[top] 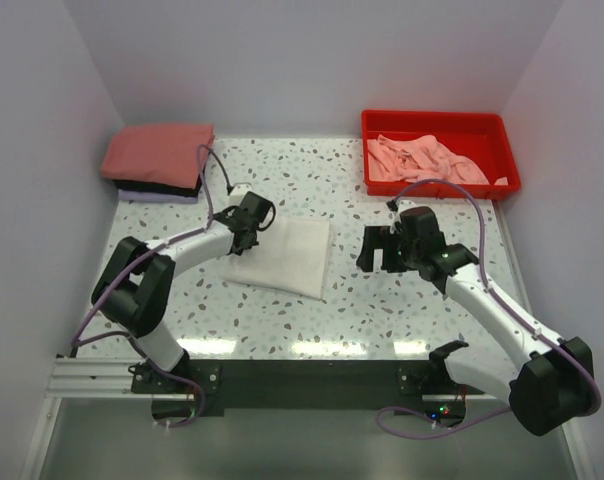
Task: Fold and stack the t-shirts
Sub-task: Neatly place the folded tshirt to the corner
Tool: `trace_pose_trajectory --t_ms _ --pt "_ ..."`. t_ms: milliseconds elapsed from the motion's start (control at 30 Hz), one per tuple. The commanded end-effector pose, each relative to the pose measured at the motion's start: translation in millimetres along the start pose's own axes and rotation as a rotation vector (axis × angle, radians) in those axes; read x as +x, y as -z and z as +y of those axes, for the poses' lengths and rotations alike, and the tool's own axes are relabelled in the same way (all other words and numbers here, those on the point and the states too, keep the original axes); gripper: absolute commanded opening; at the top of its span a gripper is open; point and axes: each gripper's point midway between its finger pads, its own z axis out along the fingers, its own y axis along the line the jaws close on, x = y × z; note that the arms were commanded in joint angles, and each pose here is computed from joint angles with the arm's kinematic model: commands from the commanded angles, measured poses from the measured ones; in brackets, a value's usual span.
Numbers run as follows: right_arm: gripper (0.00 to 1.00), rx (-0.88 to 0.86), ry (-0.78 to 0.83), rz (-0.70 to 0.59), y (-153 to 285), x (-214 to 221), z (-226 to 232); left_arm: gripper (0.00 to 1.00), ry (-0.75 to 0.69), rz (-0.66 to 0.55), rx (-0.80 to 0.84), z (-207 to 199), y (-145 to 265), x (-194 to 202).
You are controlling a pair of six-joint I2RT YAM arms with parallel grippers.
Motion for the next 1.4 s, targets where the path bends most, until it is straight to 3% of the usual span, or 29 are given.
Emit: trace_pose_trajectory --t_ms 0,667,800,1167,1367 --pt "0.99 0.032 0.05 -0.047 5 -8 -9 0.0 -0.043 -0.171 -0.135 18 13 -65" --pt "0.99 0.041 0.049 -0.086 0 -15 -18 0.0 -0.207 -0.576 -0.383 73 25 -261" --pt "0.99 0.048 0.051 -0.087 -1 -17 -20 0.0 -0.306 -0.627 -0.447 86 27 -286" --pt "0.99 0.088 0.054 -0.062 -6 -16 -28 0.0 -0.397 -0.719 -0.49 105 21 -343" --pt "0.99 0.108 0.051 -0.042 -10 -14 -32 0.0 -0.367 -0.776 -0.471 114 30 -375"
